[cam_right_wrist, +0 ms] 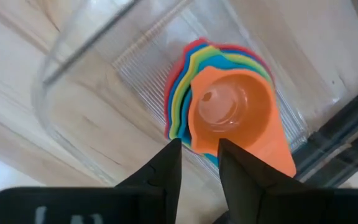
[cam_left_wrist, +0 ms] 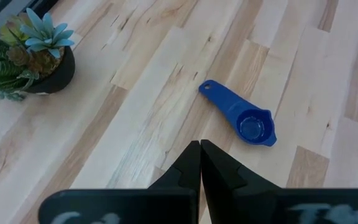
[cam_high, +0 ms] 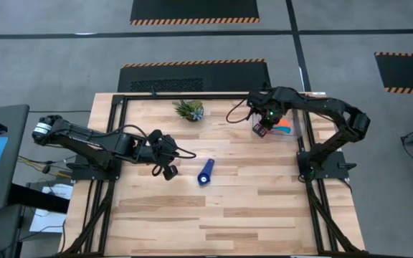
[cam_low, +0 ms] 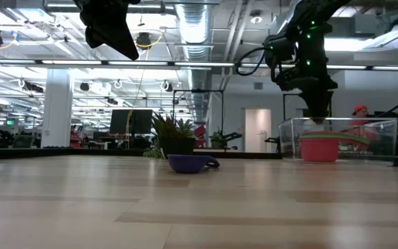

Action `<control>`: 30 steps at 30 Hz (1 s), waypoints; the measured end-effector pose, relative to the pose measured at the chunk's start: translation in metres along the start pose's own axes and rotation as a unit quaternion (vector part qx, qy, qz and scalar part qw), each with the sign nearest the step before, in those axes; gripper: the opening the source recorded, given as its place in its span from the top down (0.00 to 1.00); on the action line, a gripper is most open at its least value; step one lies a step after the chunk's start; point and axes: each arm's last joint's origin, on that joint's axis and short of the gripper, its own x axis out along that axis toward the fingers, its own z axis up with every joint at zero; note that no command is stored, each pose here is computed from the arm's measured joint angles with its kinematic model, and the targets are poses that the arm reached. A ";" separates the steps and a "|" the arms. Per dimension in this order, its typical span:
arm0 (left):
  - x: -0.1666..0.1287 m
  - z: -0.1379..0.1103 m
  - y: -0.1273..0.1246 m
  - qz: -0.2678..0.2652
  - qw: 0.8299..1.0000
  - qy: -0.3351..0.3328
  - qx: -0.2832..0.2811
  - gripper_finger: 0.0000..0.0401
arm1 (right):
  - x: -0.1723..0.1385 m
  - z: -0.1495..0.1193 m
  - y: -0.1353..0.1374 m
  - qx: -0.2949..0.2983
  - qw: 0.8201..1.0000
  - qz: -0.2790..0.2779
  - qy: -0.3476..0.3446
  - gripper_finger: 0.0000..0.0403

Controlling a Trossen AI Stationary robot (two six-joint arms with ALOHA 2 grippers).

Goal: Nest measuring cups in basket
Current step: Stack the orange measuring cup on top of the light blue measuring cup in the transparent bin

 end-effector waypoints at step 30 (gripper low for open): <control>0.000 0.000 -0.001 -0.010 1.000 0.005 -0.001 1.00 | 0.027 -0.007 -0.065 0.190 0.979 -0.057 0.053 0.73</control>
